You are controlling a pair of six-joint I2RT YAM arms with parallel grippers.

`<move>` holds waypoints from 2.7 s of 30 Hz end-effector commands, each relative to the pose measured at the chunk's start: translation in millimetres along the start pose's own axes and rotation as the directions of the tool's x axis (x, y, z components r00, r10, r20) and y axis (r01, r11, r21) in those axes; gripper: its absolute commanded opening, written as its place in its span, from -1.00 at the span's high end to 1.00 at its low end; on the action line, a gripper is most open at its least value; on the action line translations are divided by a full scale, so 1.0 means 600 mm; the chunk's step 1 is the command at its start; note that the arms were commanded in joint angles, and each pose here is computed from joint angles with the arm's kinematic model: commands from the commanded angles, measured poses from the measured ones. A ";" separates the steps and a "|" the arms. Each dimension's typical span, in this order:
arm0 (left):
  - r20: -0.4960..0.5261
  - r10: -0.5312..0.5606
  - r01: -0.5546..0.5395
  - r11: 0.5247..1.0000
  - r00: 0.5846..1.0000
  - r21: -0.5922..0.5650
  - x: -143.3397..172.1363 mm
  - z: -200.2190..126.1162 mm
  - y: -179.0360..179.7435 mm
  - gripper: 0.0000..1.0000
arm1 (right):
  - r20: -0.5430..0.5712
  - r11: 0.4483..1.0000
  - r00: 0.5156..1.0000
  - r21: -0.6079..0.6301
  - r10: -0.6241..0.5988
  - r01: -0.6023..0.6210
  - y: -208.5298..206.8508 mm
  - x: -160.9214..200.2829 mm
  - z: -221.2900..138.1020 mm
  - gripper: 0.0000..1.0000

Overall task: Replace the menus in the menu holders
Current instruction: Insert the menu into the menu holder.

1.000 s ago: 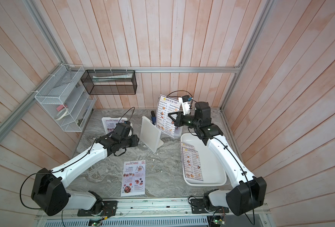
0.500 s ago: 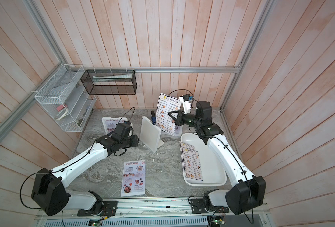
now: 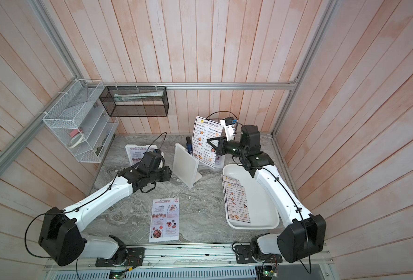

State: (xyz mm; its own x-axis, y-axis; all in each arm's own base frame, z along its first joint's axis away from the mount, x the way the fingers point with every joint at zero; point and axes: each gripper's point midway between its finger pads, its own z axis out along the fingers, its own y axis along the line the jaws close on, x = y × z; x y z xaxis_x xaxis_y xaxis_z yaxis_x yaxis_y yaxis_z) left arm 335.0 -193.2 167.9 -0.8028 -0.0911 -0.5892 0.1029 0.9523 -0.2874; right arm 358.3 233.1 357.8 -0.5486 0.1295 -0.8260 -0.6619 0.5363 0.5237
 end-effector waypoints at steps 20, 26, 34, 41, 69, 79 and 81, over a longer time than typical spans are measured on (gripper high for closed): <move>0.010 0.000 0.000 1.000 1.000 -0.003 -0.006 -0.002 -0.004 0.08 | 0.018 0.999 1.000 -0.029 -0.022 0.023 0.002 -0.004 -0.003 0.94; 0.009 0.001 -0.001 1.000 1.000 -0.004 -0.005 -0.003 -0.005 0.08 | 0.033 0.999 0.999 -0.034 -0.028 0.029 0.003 -0.009 -0.005 0.94; 0.011 0.004 -0.004 1.000 1.000 0.000 -0.007 -0.003 -0.008 0.08 | 0.020 0.999 1.000 -0.040 -0.017 0.018 -0.003 -0.005 -0.001 0.95; 0.011 0.005 -0.005 1.000 1.000 -0.002 -0.007 -0.002 -0.007 0.08 | 0.004 0.999 1.000 -0.052 -0.004 0.004 -0.006 0.006 0.003 0.95; 0.007 0.065 -0.065 0.998 0.998 0.027 -0.007 -0.013 -0.029 0.09 | -0.033 0.998 0.999 -0.059 -0.034 0.033 -0.042 -0.002 0.063 0.94; 0.016 0.077 -0.077 0.997 0.997 0.027 -0.015 -0.028 -0.031 0.09 | -0.064 0.988 0.992 -0.116 -0.112 0.104 -0.040 -0.005 0.116 0.90; 0.018 0.080 -0.081 0.996 0.997 0.026 -0.017 -0.032 -0.031 0.09 | -0.055 0.986 0.991 -0.119 -0.120 0.113 -0.043 -0.008 0.124 0.89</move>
State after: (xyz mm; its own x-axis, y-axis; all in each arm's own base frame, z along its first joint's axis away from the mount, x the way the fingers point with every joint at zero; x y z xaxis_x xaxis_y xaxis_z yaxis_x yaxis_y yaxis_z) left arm 330.1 -205.3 179.7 -0.7972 -0.0339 -0.6027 0.1634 0.9491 -0.2694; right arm 414.1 273.0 323.4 -0.5436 0.0345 -0.8386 -0.7306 0.4723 0.4931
